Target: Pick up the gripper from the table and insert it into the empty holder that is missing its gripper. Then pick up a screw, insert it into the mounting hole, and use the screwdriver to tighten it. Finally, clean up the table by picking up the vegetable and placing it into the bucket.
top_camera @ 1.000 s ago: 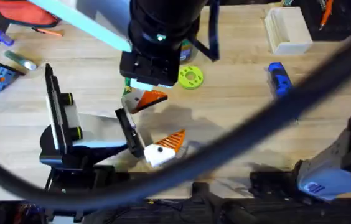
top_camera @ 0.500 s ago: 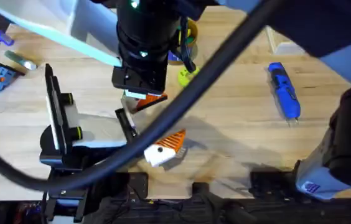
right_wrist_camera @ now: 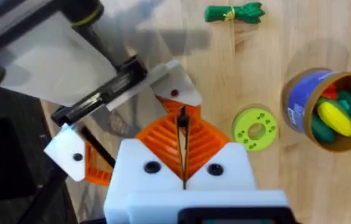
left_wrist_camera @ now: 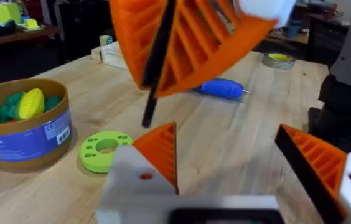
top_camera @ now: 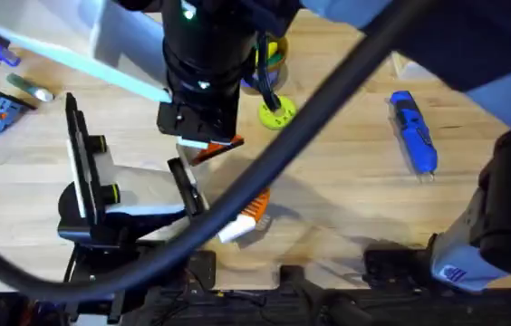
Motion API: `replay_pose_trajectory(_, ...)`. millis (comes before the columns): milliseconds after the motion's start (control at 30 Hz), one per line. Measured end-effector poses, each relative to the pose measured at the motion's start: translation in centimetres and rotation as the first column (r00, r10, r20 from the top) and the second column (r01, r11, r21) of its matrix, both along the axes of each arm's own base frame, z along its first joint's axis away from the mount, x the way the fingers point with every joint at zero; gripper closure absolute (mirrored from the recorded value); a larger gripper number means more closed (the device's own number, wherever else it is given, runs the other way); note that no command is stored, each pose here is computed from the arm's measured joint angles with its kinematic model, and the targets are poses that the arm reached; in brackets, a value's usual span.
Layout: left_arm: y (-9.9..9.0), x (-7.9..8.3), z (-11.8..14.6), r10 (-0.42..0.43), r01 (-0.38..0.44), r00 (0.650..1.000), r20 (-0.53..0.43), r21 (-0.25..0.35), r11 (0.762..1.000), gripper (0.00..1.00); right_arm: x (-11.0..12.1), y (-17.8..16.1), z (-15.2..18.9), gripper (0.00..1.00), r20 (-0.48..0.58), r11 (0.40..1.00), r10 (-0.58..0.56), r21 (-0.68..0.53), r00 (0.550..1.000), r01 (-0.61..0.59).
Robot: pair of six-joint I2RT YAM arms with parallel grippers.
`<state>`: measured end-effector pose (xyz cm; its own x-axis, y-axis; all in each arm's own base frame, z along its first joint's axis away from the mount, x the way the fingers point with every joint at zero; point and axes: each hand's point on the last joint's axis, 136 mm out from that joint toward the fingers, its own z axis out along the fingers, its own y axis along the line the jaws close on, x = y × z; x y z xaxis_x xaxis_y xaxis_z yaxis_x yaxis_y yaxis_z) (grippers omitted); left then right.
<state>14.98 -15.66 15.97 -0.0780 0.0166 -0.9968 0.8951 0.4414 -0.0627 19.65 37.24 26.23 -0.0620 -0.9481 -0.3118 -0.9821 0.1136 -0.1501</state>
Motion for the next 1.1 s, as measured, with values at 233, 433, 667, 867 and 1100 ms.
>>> replay_pose_trajectory(233, 0.0, 0.0, 0.0, 0.0, 0.0, 1.0, 0.0, 0.0, 1.0, 0.015, -0.8, 0.3, 0.0, 0.995, -0.043, 1.0, 0.017, 0.018, 0.999, -0.017)
replay_pose_trajectory(433, 0.0, 0.0, 0.0, 0.0, 0.0, 1.0, 0.0, 0.0, 1.0, 0.015, -0.8, 0.0, -0.3, 0.995, -0.044, 1.0, 0.013, -0.002, 0.999, -0.013)
replay_pose_trajectory(667, 0.0, 0.0, 0.0, 0.0, 0.0, 1.0, 0.0, 0.0, 1.0, 0.015, -0.3, 0.4, -1.1, 0.995, -0.039, 1.0, 0.009, -0.016, 0.999, -0.01)
replay_pose_trajectory(867, 0.0, 0.0, 0.0, 0.0, 0.0, 1.0, 0.0, 0.0, 1.0, 0.015, -0.3, 0.4, -1.1, 0.995, -0.036, 1.0, 0.008, -0.018, 0.999, -0.009)
replay_pose_trajectory(1100, 0.0, 0.0, 0.0, 0.0, 0.0, 1.0, 0.0, 0.0, 1.0, 0.016, -0.3, 0.3, -1.2, 0.995, -0.039, 1.0, 0.008, -0.023, 0.999, -0.009)
